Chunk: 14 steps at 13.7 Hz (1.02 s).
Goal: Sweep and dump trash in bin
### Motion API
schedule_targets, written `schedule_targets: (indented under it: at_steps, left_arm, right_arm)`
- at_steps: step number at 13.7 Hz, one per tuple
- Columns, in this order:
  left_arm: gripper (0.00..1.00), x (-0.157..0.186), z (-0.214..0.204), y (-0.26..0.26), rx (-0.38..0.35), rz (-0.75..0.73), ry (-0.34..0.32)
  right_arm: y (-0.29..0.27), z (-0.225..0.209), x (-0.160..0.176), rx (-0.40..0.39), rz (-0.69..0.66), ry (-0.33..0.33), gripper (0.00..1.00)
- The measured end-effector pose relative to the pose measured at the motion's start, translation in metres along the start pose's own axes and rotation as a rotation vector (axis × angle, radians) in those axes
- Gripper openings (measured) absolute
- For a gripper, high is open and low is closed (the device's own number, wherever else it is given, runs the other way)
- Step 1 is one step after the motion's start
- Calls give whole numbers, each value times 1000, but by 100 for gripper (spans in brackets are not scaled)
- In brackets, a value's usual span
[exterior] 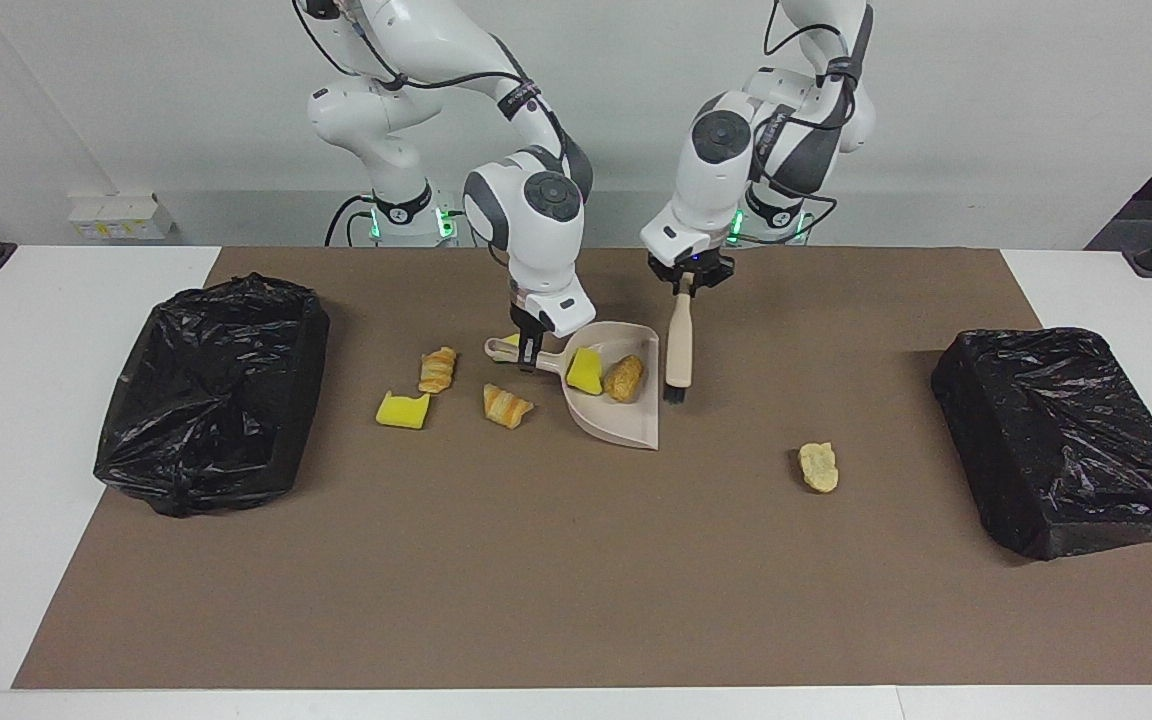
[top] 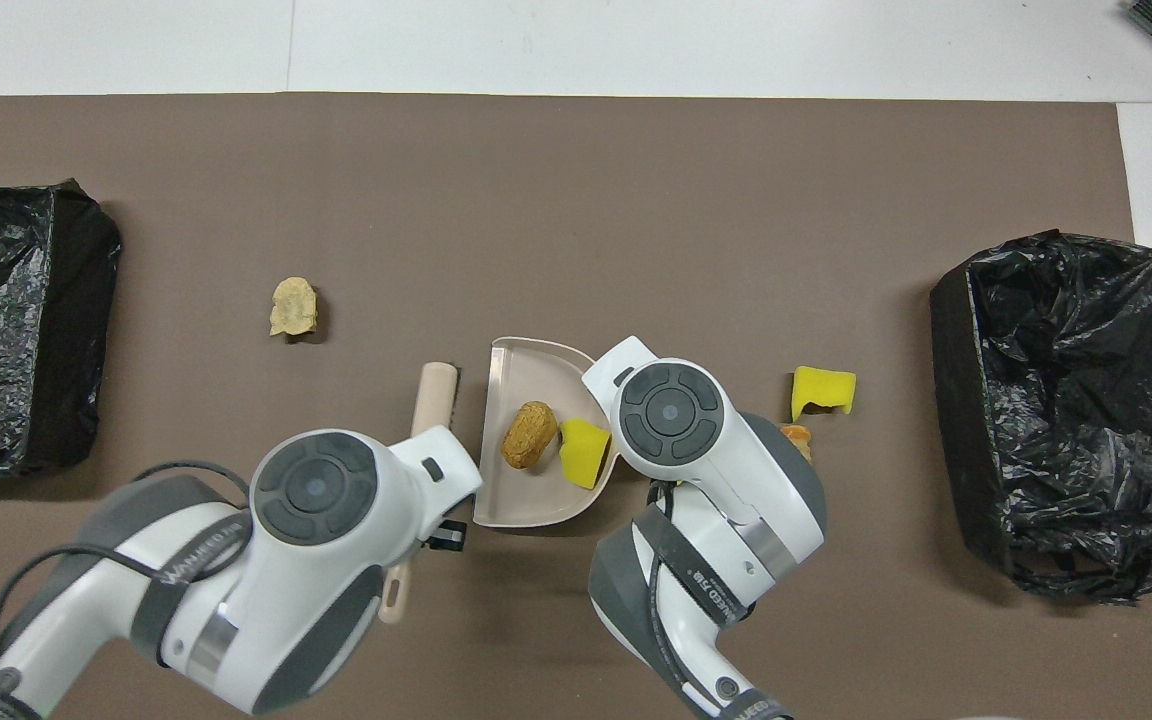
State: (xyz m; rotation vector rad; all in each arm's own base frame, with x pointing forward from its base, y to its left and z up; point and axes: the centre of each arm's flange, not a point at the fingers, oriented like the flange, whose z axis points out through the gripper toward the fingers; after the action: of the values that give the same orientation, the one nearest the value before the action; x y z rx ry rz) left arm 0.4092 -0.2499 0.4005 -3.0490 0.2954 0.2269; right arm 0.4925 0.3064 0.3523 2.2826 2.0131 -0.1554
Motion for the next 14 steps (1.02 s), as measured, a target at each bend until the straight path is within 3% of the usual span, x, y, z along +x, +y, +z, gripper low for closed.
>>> schedule_targets:
  at_steps: [2, 5, 8, 10, 14]
  left_arm:
    - [26, 19, -1, -51, 38, -29, 25]
    - [26, 47, 1, -124, 26, 41, 89]
    - [26, 74, 15, -202, 20, 129, 84]
    - [26, 87, 33, -211, 18, 164, 58]
    - [26, 94, 52, -180, 19, 227, 19]
  right_arm:
    - [0, 0, 0, 0, 0, 0, 31]
    - [0, 0, 0, 0, 0, 0, 31]
    - [0, 0, 0, 0, 0, 0, 31]
    - [0, 0, 0, 0, -1, 0, 31]
    - [0, 0, 0, 0, -1, 0, 31]
